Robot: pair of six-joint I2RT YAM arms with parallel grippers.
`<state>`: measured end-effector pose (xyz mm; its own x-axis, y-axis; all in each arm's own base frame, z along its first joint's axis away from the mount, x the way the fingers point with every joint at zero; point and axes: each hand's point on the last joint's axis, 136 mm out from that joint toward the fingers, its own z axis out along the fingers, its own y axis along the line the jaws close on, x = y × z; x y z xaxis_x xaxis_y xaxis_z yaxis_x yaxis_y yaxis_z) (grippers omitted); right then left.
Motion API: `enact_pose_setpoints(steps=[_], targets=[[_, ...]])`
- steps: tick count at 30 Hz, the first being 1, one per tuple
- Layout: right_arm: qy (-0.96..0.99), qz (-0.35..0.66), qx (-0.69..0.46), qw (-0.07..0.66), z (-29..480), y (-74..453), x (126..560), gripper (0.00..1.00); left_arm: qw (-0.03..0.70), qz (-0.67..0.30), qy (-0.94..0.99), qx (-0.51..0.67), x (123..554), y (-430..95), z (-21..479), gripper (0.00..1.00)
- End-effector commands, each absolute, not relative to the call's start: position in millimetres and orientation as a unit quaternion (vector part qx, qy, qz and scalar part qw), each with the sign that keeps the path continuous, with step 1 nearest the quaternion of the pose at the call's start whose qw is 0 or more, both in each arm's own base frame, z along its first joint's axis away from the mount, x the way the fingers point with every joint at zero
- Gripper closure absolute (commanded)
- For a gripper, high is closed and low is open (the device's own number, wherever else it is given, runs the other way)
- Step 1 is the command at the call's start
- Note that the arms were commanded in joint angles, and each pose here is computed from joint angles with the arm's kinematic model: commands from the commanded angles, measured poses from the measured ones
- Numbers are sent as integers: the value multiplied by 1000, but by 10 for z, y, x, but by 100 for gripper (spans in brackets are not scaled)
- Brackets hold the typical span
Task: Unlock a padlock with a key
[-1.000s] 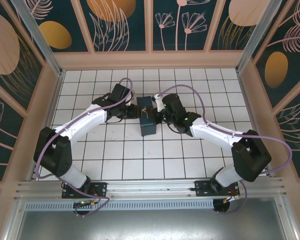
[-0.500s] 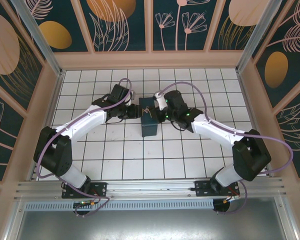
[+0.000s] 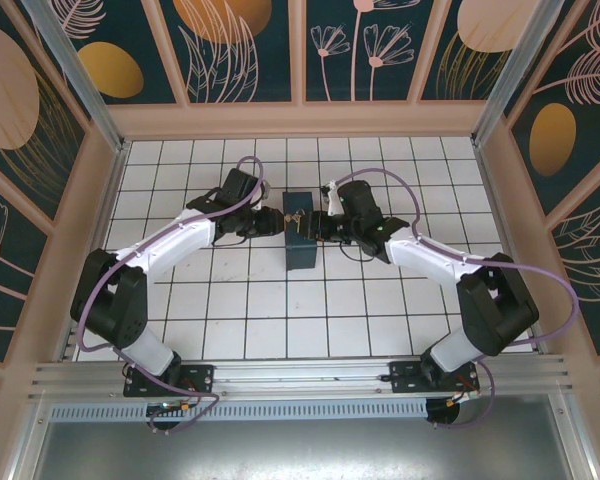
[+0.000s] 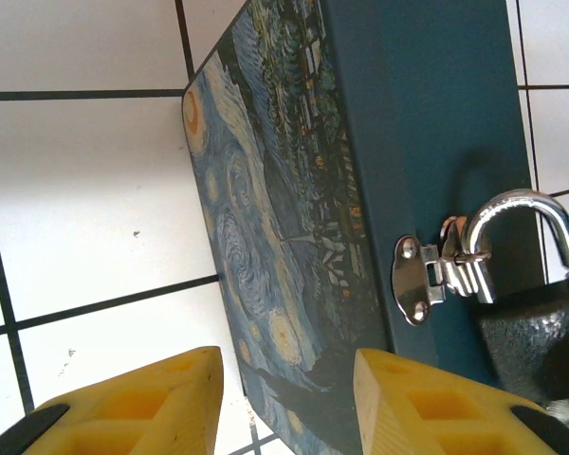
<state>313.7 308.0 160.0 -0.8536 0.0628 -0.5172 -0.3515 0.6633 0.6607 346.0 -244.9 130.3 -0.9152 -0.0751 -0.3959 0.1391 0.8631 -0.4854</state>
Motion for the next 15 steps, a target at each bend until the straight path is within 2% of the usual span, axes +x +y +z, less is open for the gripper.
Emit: enact_pose_setpoints(steps=[1, 8, 12, 15], targets=[[884, 374, -82, 269, 1683, 2978, 3173, 57, 212, -256, 943, 3, 3542, -2410, 1273, 59], [896, 293, -105, 317, 1875, 2672, 3305, 53, 216, -251, 943, 4, 3611, -2395, 1317, 60], [884, 244, -147, 371, 2144, 2744, 3318, 55, 214, -264, 941, 6, 3627, -2451, 1364, 60], [882, 213, -173, 383, 2210, 2916, 3261, 55, 213, -276, 937, -2, 3639, -2463, 1446, 60]])
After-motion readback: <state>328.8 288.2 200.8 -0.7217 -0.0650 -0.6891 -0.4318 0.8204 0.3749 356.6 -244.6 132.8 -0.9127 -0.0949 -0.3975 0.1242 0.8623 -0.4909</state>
